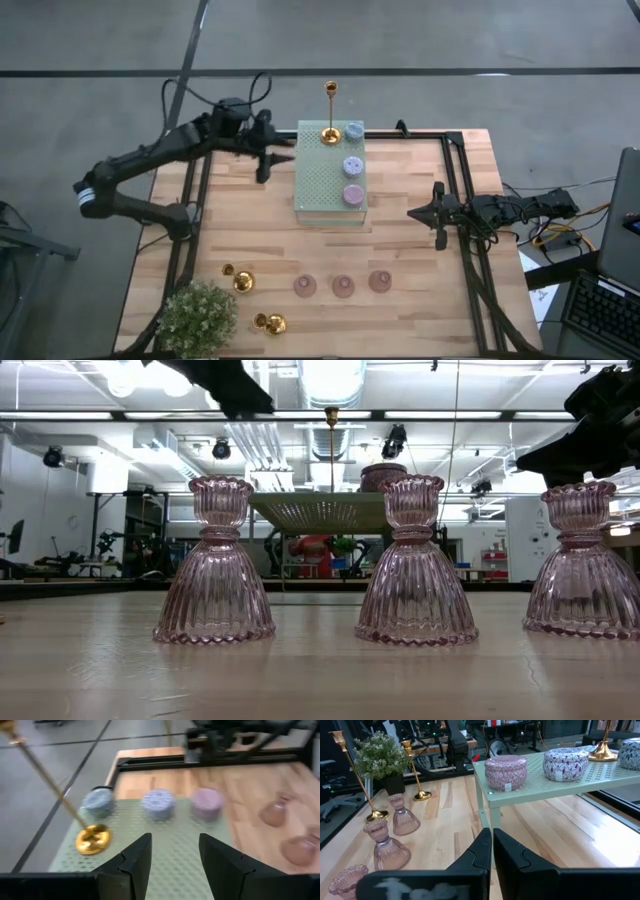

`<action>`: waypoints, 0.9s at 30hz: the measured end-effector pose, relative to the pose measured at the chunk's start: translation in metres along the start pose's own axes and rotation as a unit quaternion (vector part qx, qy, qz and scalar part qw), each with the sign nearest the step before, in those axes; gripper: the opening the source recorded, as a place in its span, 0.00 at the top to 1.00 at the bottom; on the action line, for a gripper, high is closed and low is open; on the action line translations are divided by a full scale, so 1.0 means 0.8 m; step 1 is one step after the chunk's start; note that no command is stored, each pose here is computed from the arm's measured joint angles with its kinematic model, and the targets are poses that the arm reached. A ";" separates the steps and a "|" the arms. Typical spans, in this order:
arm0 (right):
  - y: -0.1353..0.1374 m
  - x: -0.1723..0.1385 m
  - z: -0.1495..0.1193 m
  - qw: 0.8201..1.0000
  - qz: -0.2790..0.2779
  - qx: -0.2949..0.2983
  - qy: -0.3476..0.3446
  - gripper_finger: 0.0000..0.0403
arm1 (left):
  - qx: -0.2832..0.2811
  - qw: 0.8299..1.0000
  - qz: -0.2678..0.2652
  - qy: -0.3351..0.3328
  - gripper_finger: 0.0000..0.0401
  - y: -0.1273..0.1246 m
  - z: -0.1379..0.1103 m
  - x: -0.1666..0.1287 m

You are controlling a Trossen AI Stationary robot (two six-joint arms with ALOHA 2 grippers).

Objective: Pick & Place candle stick holders
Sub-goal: Put the bottom gold candle holder on the shelf aligned with the other gold candle holder

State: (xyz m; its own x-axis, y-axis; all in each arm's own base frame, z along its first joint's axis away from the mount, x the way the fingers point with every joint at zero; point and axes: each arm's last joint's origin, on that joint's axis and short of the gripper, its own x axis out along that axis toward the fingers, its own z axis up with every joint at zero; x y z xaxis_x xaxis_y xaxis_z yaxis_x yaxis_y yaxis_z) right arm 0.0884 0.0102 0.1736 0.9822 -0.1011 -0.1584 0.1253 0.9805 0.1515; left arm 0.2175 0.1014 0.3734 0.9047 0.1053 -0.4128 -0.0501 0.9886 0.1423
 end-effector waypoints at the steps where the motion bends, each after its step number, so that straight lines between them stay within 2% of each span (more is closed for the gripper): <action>1: 0.000 0.000 0.000 1.000 0.000 0.000 0.000 0.97 | 0.004 1.000 -0.006 -0.002 0.58 -0.007 -0.002 -0.006; 7: 0.000 0.000 0.000 1.000 0.000 0.000 0.000 0.97 | 0.006 0.997 -0.079 -0.012 0.58 -0.045 -0.026 -0.034; 14: 0.000 0.000 0.000 1.000 0.000 0.000 0.000 0.97 | -0.041 0.980 -0.195 -0.017 0.58 -0.080 -0.067 -0.048; 21: 0.000 0.000 0.000 1.000 0.000 0.000 0.000 0.97 | -0.047 0.945 -0.323 -0.007 0.58 -0.124 -0.110 -0.048; 27: 0.000 0.000 0.000 1.000 0.000 0.000 0.000 0.97 | -0.025 0.908 -0.415 -0.046 0.58 -0.170 -0.126 -0.040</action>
State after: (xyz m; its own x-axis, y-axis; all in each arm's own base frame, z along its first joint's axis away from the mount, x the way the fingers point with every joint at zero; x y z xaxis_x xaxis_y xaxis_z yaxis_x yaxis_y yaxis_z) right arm 0.0885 0.0102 0.1735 0.9821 -0.1011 -0.1587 0.1254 0.9805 0.1514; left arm 0.1530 -0.0257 0.2768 0.6717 -0.6852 -0.2819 0.6476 0.7277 -0.2257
